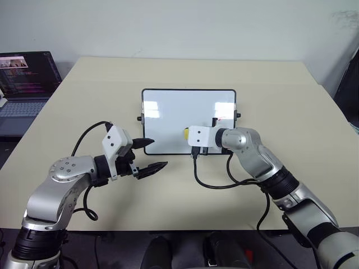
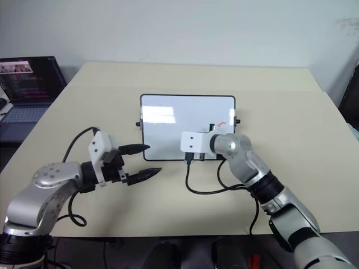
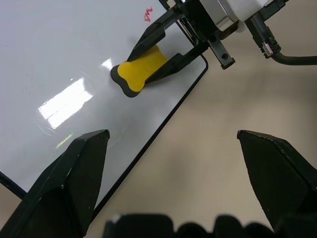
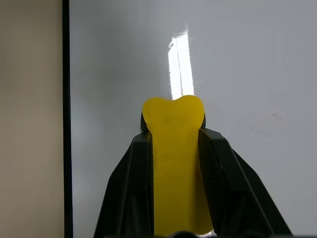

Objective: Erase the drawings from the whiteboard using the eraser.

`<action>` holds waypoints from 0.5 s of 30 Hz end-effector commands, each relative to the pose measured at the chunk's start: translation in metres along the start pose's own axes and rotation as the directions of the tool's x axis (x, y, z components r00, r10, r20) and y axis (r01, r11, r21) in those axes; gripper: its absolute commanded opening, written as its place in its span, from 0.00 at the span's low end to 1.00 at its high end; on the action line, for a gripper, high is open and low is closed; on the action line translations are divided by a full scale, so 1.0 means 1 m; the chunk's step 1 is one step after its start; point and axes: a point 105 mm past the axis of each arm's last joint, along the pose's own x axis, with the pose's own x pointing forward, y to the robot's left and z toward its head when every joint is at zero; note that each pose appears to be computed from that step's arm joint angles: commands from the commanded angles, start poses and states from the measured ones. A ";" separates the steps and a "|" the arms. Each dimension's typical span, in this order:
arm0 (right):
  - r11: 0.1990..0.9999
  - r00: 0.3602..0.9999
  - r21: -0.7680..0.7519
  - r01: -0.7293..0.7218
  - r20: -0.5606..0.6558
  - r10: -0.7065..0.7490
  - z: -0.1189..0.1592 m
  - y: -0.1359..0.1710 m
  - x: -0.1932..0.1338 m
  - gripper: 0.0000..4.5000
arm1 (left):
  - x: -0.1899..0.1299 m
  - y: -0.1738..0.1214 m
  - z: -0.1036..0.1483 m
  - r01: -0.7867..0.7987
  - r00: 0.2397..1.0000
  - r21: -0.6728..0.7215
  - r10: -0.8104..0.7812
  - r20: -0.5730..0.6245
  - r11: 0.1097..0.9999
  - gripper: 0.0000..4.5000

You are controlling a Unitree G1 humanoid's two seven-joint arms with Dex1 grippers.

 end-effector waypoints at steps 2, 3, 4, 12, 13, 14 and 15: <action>0.992 0.996 0.101 0.076 0.047 -0.081 0.006 -0.021 -0.013 0.21 | 0.000 -0.003 0.014 0.011 0.999 0.051 -0.013 0.040 0.999 1.00; 0.990 0.995 0.120 0.076 0.056 -0.083 0.008 -0.022 -0.015 0.21 | 0.000 -0.003 0.014 0.011 0.999 0.052 -0.013 0.041 0.999 1.00; 0.982 0.992 0.170 0.080 0.080 -0.095 0.011 -0.023 -0.021 0.21 | 0.001 -0.003 0.015 0.012 0.999 0.055 -0.015 0.043 0.998 1.00; 0.934 0.982 0.321 0.157 0.051 -0.182 -0.002 -0.029 -0.064 0.21 | 0.010 -0.003 0.025 0.017 0.997 0.083 -0.023 0.073 0.996 1.00; 0.928 0.981 0.332 0.172 0.032 -0.193 -0.007 -0.029 -0.068 0.21 | 0.012 -0.002 0.026 0.015 0.997 0.088 -0.022 0.076 0.996 1.00; 0.920 0.978 0.340 0.195 0.006 -0.210 -0.014 -0.030 -0.071 0.21 | 0.014 -0.001 0.027 0.010 0.997 0.099 -0.017 0.079 0.995 1.00; 0.913 0.974 0.344 0.221 -0.024 -0.226 -0.022 -0.032 -0.074 0.21 | 0.017 0.000 0.029 0.005 0.996 0.108 -0.014 0.083 0.994 1.00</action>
